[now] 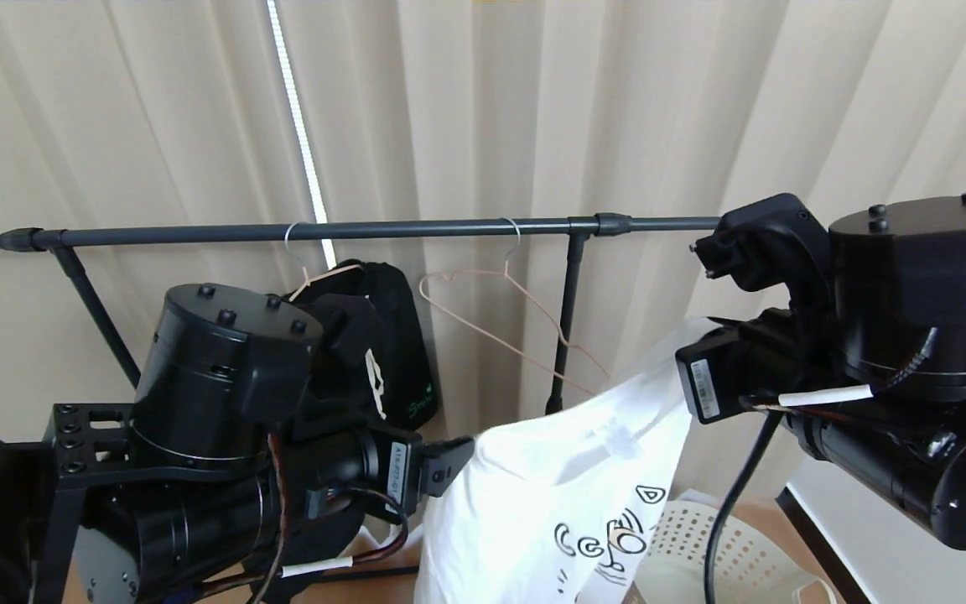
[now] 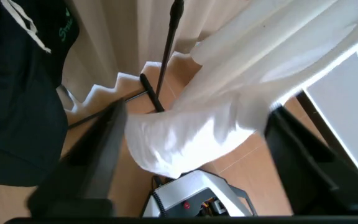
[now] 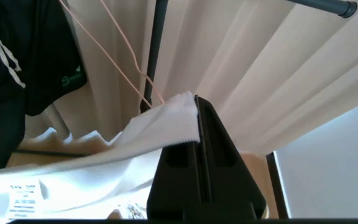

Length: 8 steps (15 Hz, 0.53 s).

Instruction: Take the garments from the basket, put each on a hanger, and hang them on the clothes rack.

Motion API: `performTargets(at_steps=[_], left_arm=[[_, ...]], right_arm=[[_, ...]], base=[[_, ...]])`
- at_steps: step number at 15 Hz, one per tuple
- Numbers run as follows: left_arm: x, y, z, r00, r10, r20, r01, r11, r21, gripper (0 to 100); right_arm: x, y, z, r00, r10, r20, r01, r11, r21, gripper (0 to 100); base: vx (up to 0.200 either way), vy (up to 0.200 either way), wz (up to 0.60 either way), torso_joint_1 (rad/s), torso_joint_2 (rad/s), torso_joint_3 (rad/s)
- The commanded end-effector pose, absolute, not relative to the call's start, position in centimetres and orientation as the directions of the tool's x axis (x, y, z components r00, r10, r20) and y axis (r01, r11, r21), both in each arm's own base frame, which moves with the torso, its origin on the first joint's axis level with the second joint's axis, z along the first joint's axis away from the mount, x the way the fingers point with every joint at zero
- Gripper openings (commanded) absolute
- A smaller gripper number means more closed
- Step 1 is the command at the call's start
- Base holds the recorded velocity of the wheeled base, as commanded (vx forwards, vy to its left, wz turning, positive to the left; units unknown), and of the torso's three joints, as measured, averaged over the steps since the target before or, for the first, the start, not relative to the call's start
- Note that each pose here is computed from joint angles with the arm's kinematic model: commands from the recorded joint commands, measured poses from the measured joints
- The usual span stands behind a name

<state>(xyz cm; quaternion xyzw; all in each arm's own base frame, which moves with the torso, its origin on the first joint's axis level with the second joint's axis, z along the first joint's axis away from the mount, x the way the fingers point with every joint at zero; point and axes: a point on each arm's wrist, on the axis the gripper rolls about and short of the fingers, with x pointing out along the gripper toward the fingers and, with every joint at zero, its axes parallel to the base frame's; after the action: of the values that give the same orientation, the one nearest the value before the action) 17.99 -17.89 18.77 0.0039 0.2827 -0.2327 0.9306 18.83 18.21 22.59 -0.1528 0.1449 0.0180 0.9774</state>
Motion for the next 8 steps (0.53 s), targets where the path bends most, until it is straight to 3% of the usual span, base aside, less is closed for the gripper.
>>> performTargets(at_steps=[1, 6, 8], left_arm=[[17.7, -17.4, 17.9, 0.722, -0.418, -0.551, 0.434, 0.894, -0.109, 100], [17.3, -17.0, 17.7, 0.734, -0.458, -0.501, 0.469, 0.876, -0.114, 100], [17.3, -17.1, 17.5, 0.736, -0.458, -0.498, 0.469, 0.876, -0.113, 100]], right_arm=[[17.9, 16.5, 22.9, 0.96, -0.023, -0.277, -0.082, 0.93, -0.359, 0], [18.8, 14.9, 23.0, 0.954, -0.098, -0.282, -0.02, 0.921, -0.389, 0], [16.8, 13.0, 23.5, 0.946, -0.108, -0.305, -0.055, 0.876, -0.479, 0]], base=[[0.0, 0.0, 0.0, 0.0, 0.0, 0.0], [0.0, 0.0, 0.0, 0.0, 0.0, 0.0], [0.0, 0.0, 0.0, 0.0, 0.0, 0.0]])
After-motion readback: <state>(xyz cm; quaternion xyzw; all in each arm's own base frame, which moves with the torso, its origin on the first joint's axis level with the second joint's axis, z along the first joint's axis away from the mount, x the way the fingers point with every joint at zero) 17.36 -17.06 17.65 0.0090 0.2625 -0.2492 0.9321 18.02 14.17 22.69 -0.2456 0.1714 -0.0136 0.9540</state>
